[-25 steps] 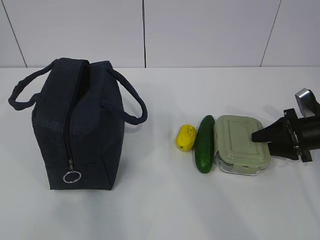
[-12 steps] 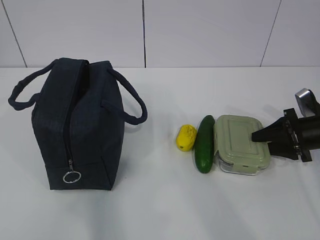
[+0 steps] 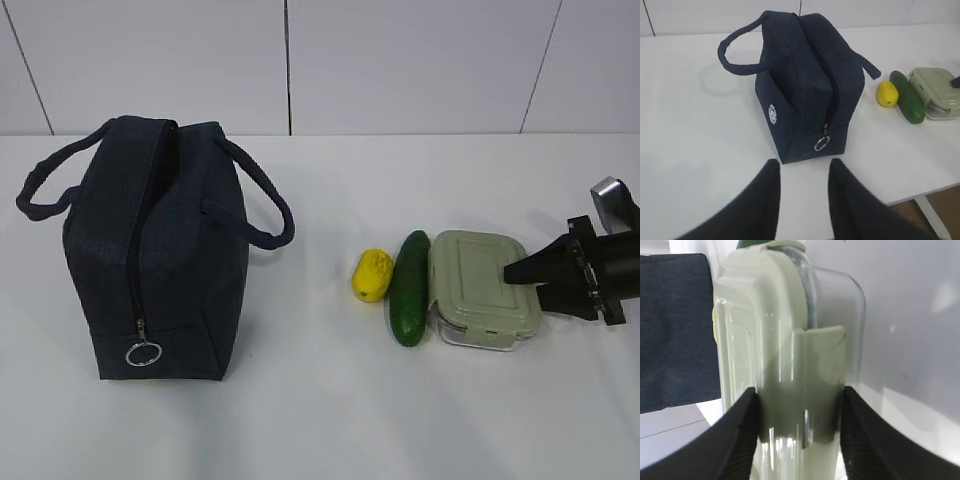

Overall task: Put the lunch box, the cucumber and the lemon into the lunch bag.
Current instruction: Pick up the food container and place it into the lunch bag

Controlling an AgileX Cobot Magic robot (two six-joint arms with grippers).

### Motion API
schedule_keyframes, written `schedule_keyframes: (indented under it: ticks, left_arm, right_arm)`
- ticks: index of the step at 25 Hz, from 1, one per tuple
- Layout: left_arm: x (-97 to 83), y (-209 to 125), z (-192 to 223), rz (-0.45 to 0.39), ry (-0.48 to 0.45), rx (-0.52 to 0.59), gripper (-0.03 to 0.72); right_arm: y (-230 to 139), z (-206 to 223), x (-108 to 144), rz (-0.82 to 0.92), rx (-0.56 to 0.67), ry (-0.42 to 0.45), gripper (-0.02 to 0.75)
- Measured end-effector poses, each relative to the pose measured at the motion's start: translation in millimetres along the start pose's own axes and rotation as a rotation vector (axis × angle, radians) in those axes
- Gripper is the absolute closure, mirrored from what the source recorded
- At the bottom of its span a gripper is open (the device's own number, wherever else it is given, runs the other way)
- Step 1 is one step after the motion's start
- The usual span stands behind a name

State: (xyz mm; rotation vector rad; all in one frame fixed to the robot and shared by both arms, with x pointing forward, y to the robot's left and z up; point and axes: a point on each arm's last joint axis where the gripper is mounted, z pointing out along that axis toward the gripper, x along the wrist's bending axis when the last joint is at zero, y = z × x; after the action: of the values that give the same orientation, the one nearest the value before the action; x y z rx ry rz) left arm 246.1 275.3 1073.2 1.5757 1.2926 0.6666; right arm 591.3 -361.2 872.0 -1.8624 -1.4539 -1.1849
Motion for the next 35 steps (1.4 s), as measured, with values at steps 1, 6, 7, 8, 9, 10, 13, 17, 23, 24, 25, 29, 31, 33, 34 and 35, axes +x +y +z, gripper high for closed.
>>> schedule_keyframes:
  ticks: [1,6,7,8,9,10,13,17,23,24,25,29,31,33,34,35]
  left_arm:
    - [0.8,1,3,-0.005,0.002,0.012,0.454]
    - [5.0,8,18,-0.032,0.006,0.087,0.453]
    - [5.8,9,20,-0.036,0.007,0.100,0.452]
    - [6.3,10,22,-0.042,0.007,0.106,0.452]
    - [7.0,11,25,-0.047,0.007,0.109,0.452]
    - [7.1,13,27,-0.055,0.004,0.107,0.452]
    - [7.1,19,32,-0.086,-0.011,0.072,0.451]
    - [10.1,27,40,-0.104,-0.001,0.041,0.449]
    - [17.6,37,63,-0.157,0.016,0.059,0.447]
    - [19.3,39,69,-0.175,0.016,0.075,0.446]
    - [21.0,40,76,-0.197,0.015,0.088,0.446]
    - [27.4,44,103,-0.296,0.014,0.131,0.446]
    - [29.9,46,114,-0.330,0.013,0.169,0.445]
    - [31.8,52,126,-0.328,0.008,0.213,0.443]
    - [32.1,57,130,-0.315,0.002,0.223,0.439]
    - [33.0,63,135,-0.300,-0.003,0.233,0.431]
  right_arm:
    - [0,-1,1,0.002,0.002,-0.003,0.367]
    - [0,-9,12,-0.049,0.013,-0.043,0.368]
    - [0,-12,16,-0.061,0.008,-0.047,0.368]
    - [1,-14,19,-0.070,0.002,-0.048,0.368]
    - [1,-16,23,-0.081,-0.004,-0.050,0.368]
    - [2,-18,27,-0.088,-0.010,-0.051,0.368]
    - [2,-24,36,-0.090,-0.023,-0.057,0.369]
    - [3,-29,46,-0.091,-0.035,-0.064,0.369]
    - [1,-44,71,-0.111,-0.073,-0.071,0.369]
    - [1,-46,75,-0.118,-0.082,-0.071,0.369]
    - [1,-49,80,-0.126,-0.091,-0.069,0.369]
    - [0,-57,96,-0.144,-0.126,-0.056,0.369]
    - [-1,-60,102,-0.143,-0.143,-0.046,0.369]
    - [0,-61,106,-0.141,-0.153,-0.038,0.369]
    - [0,-61,107,-0.142,-0.156,-0.034,0.369]
    - [-1,-59,108,-0.141,-0.153,-0.032,0.369]
